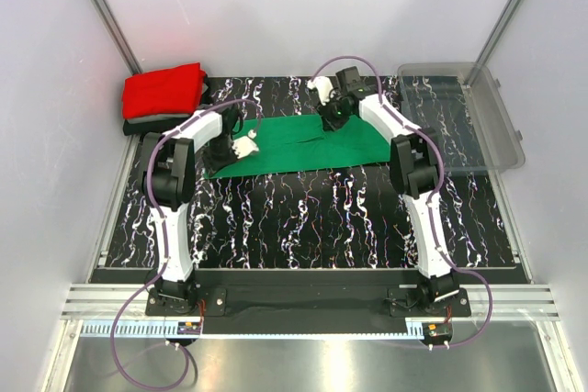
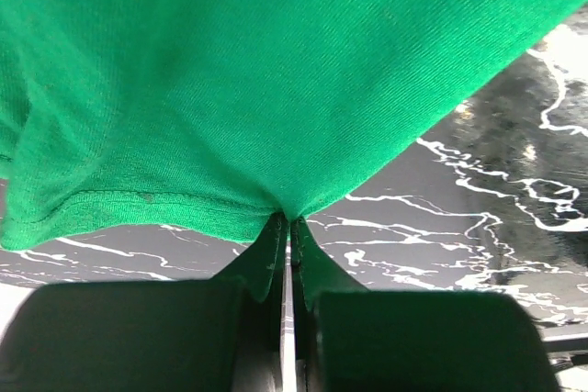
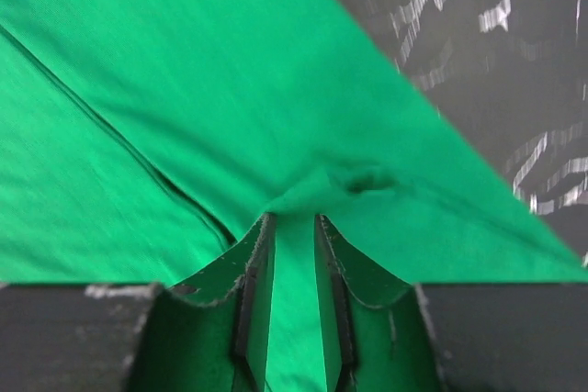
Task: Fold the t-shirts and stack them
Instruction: Fold the tshirt
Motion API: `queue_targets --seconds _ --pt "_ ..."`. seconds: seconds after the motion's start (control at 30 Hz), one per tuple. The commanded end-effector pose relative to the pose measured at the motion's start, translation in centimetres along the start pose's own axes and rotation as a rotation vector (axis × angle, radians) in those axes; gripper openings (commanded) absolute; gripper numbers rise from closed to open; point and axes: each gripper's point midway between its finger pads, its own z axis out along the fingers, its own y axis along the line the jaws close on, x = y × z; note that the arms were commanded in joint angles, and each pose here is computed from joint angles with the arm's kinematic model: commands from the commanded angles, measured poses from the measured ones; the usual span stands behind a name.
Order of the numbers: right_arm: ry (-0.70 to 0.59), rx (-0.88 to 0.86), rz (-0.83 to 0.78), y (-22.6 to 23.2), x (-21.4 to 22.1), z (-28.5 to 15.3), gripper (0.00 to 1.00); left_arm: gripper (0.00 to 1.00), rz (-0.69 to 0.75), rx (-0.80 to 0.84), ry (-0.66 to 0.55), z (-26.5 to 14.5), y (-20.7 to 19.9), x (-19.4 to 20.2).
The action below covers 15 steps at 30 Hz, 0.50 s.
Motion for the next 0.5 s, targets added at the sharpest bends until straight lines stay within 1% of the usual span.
queue_targets --seconds 0.0,0.17,0.27,0.37,0.4,0.47 --pt "-0.08 -0.018 -0.056 1.5 -3.8 0.6 0.31 0.0 -0.012 0.012 -0.033 -1.2 -1.1 -0.2" --pt "-0.091 -0.04 -0.071 3.0 -4.7 1.1 0.32 0.0 -0.018 0.013 -0.03 -1.6 -1.8 -0.2" --pt "-0.099 -0.019 -0.071 2.8 -5.4 0.4 0.32 0.0 -0.018 0.006 -0.026 -2.2 -2.2 0.1" --pt "-0.142 0.029 -0.089 2.2 -7.7 -2.4 0.32 0.0 -0.01 0.016 -0.013 -3.1 -3.6 0.6" --pt "-0.176 0.048 -0.103 2.2 -9.3 -4.3 0.32 0.0 0.002 0.037 0.007 -3.3 -4.6 0.9" --pt "-0.19 0.072 -0.098 1.9 -10.0 -6.4 0.32 0.0 0.022 0.088 0.031 -3.7 -6.6 1.6"
